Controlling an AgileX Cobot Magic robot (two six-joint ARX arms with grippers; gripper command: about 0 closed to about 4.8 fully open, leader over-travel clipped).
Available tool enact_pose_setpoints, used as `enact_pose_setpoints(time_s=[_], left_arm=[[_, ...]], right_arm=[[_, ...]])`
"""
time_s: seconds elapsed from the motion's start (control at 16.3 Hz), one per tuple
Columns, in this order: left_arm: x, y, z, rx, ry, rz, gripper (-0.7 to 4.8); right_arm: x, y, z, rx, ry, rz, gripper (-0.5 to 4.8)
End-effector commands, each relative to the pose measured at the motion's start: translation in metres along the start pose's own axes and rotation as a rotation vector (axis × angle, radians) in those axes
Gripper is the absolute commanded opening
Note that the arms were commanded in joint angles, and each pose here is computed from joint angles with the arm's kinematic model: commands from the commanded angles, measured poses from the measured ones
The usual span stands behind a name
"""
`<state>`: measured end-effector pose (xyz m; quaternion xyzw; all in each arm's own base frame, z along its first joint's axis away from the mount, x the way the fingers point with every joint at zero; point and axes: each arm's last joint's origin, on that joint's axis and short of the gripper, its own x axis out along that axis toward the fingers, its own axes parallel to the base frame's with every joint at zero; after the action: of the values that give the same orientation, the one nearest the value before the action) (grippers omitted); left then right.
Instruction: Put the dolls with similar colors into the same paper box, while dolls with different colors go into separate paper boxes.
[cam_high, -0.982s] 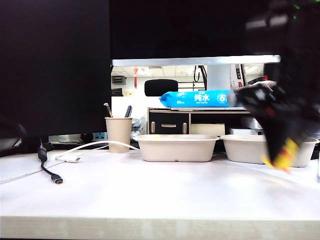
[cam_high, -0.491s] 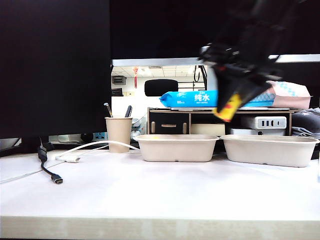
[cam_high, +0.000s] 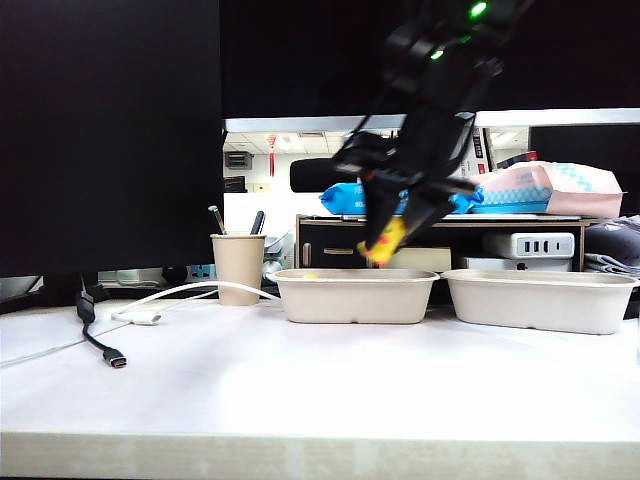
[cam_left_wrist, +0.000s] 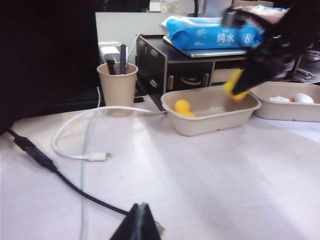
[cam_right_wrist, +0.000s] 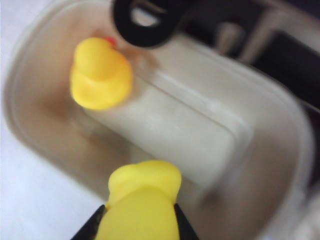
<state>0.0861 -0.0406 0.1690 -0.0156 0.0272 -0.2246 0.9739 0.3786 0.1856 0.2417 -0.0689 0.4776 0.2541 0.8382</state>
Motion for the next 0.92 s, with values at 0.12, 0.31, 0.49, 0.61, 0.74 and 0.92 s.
enact_pose_setpoints(time_s=[0.12,0.31,0.49,0.61,0.74,0.92], left_arm=[[0.0,0.0,0.002,0.001,-0.012,-0.004,-0.05],[0.0,0.0,0.001,0.001,-0.011,-0.004,-0.05],[0.0,0.0,0.001,0.001,-0.011,-0.004,-0.05],[0.0,0.0,0.0,0.001,-0.008,-0.004,-0.05],[0.002,0.0,-0.009,0.001,0.018,-0.003,-0.05],[0.002,0.001,-0.018,-0.001,0.111,0.001,-0.05]], right_arm=[[0.017,0.002,0.008,-0.01,-0.025,0.017,1.49],[0.019,0.002,0.01,-0.014,-0.047,0.016,2.44],[0.015,0.002,0.012,-0.014,-0.048,0.016,2.43],[0.004,0.004,0.014,-0.01,-0.022,0.014,2.2],[-0.022,0.008,0.015,-0.023,-0.01,0.015,0.13],[-0.081,0.015,0.01,-0.056,-0.075,-0.008,-0.08]])
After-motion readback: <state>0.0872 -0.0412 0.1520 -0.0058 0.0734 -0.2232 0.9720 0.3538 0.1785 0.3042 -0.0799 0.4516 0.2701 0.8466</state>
